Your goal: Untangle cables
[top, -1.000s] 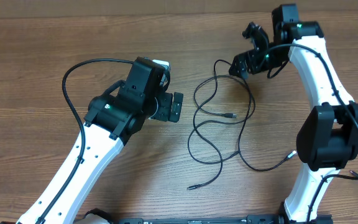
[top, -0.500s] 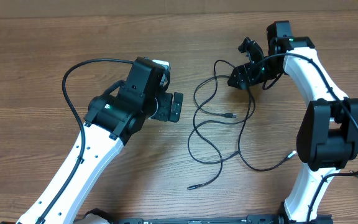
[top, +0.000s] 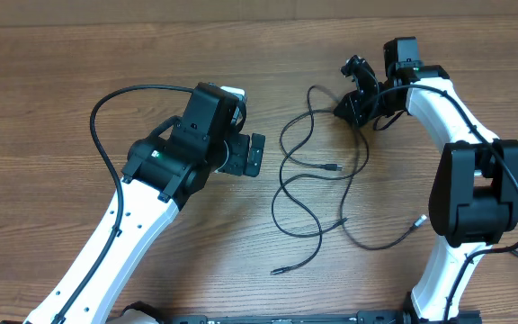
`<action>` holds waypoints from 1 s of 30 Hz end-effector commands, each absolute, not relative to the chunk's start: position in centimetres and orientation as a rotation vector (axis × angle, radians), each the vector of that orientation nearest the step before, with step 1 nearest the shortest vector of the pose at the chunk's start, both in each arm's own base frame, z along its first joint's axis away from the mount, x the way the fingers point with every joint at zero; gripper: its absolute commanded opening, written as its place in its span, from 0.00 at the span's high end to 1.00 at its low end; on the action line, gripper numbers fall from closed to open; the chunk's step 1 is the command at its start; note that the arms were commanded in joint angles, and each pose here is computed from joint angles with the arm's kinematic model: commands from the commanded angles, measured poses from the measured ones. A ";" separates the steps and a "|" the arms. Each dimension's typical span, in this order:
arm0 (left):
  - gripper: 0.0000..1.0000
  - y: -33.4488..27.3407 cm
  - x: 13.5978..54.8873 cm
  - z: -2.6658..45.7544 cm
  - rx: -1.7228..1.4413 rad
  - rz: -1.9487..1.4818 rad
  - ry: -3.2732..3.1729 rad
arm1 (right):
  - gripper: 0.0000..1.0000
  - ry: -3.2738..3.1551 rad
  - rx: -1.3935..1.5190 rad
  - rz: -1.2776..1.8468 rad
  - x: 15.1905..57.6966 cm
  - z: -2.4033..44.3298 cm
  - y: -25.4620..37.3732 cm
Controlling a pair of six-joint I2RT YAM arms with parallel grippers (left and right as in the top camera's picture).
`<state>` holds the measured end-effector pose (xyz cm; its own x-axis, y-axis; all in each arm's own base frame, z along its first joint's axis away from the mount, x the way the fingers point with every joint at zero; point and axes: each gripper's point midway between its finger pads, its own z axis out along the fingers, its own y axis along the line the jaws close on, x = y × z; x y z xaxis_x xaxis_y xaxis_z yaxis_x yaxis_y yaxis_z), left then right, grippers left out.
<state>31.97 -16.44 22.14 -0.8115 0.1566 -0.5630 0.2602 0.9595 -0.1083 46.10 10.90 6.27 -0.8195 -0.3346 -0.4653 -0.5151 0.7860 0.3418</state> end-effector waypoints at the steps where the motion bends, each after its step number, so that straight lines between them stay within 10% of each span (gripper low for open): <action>1: 0.00 -16.3 32.3 22.7 0.302 -0.228 2.514 | 0.96 2.580 -0.651 0.673 46.1 6.4 11.1; 14: 0.00 -16.3 32.3 22.7 0.302 -0.228 2.514 | 0.96 2.518 -0.588 0.722 47.4 11.8 11.9; 30: 0.00 -16.3 32.3 22.7 0.302 -0.228 2.514 | 0.96 1.776 -0.649 0.564 46.4 46.1 13.0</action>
